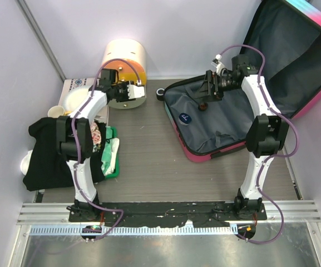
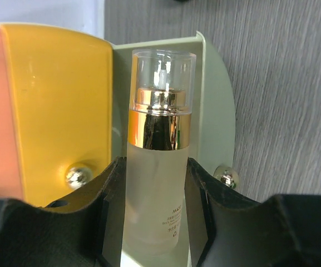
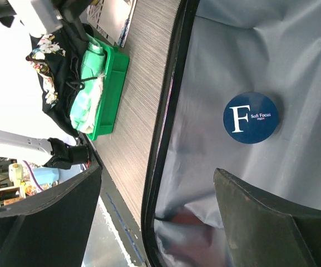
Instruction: Open, take out, and arrange the luggage
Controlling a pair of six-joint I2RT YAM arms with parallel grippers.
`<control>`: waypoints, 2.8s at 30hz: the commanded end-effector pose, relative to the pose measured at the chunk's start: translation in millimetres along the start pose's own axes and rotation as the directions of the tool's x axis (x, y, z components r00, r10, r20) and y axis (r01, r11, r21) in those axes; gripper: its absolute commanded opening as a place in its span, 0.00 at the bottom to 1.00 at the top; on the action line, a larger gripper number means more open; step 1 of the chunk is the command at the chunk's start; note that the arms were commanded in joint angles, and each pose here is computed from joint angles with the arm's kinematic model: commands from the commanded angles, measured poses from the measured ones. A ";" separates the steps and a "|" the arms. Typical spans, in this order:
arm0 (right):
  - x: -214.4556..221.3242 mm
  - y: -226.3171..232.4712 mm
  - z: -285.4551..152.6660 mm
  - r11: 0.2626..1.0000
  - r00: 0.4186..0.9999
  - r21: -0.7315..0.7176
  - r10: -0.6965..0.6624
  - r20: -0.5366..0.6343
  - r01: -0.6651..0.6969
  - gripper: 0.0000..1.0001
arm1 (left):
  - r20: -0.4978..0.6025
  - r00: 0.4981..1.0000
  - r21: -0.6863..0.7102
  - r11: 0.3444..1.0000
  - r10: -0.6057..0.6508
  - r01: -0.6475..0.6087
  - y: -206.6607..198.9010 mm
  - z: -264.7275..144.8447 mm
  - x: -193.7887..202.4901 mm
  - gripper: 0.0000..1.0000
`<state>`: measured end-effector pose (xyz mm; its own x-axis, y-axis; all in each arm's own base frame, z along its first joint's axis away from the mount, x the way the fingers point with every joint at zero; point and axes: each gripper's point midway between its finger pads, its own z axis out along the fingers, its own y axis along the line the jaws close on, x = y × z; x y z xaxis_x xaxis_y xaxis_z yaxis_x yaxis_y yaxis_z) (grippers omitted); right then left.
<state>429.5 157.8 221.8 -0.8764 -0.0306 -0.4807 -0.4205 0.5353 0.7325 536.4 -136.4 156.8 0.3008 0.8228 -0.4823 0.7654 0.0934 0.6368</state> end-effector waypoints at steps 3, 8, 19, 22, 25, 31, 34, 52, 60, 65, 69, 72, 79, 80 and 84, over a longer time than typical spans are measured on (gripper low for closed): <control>-6.0 29.0 -22.5 0.996 0.995 0.015 -0.087 0.054 0.086 0.88 | -0.030 0.997 -0.075 0.995 0.070 -0.072 35.5 14.3 11.1 0.02; 1.6 30.4 -25.9 0.994 0.994 0.036 -0.100 0.044 0.099 0.88 | -0.045 0.997 -0.099 0.993 0.060 -0.064 44.2 25.8 20.9 0.28; 3.0 31.0 -27.5 0.993 0.993 0.043 -0.115 0.040 0.113 0.88 | -0.009 0.996 -0.143 0.986 0.086 -0.087 50.4 -2.7 0.5 0.65; 3.0 30.3 -26.2 0.993 0.993 0.037 -0.110 0.038 0.108 0.88 | 0.015 0.997 -0.163 0.984 0.075 -0.072 53.9 -17.4 -8.8 0.64; 2.3 28.8 -25.8 0.994 0.993 0.036 -0.107 0.039 0.106 0.88 | 0.014 0.998 -0.156 0.986 0.062 -0.059 52.0 -30.9 -14.1 0.51; 0.6 27.5 -26.1 0.993 0.993 0.045 -0.111 0.041 0.109 0.88 | 0.022 0.998 -0.035 0.997 -0.066 0.067 9.2 -42.8 -17.2 0.29; 0.4 25.3 -25.5 0.993 0.993 0.051 -0.110 0.040 0.108 0.88 | 0.003 0.988 0.015 0.987 -0.157 0.157 -10.2 -42.7 -13.2 0.21; 7.5 12.7 -27.3 0.987 0.993 0.118 -0.115 0.011 0.113 0.88 | -0.178 0.856 0.078 0.860 -0.486 0.504 -40.6 -6.0 27.5 0.00; 10.9 8.8 -28.3 0.982 0.993 0.144 -0.121 0.001 0.120 0.89 | -0.070 0.868 -0.186 0.862 -0.491 0.472 17.1 13.1 40.6 0.00; 10.3 6.5 -29.1 0.980 0.992 0.153 -0.124 -0.002 0.123 0.89 | -0.054 0.898 -0.333 0.856 -0.437 0.396 48.6 28.2 59.9 0.00; 10.7 5.2 -28.0 0.981 0.993 0.152 -0.119 -0.004 0.118 0.89 | -0.057 0.900 -0.381 0.842 -0.433 0.382 65.3 45.5 73.0 0.00; 11.0 3.4 -27.0 0.982 0.993 0.153 -0.115 -0.007 0.114 0.89 | -0.031 0.903 -0.393 0.836 -0.429 0.384 78.0 52.1 71.4 0.00; 12.9 5.2 -31.0 0.977 0.991 0.168 -0.134 -0.010 0.133 0.89 | 0.121 0.864 -0.371 0.784 -0.490 0.497 79.2 14.7 26.3 0.00; 14.5 5.0 -31.0 0.977 0.991 0.169 -0.131 -0.013 0.131 0.89 | 0.140 0.846 -0.365 0.768 -0.514 0.526 75.6 5.0 20.3 0.00; 14.2 6.5 -33.1 0.976 0.991 0.172 -0.137 -0.009 0.136 0.90 | 0.326 0.728 -0.415 0.601 -0.604 0.684 88.6 -54.3 -16.7 0.23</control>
<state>413.1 135.7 214.3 -0.8496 -0.1026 -0.5174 -0.4469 0.6611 0.6026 583.3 -109.3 121.3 -0.2143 0.6050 -0.7668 0.5939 0.7040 0.3894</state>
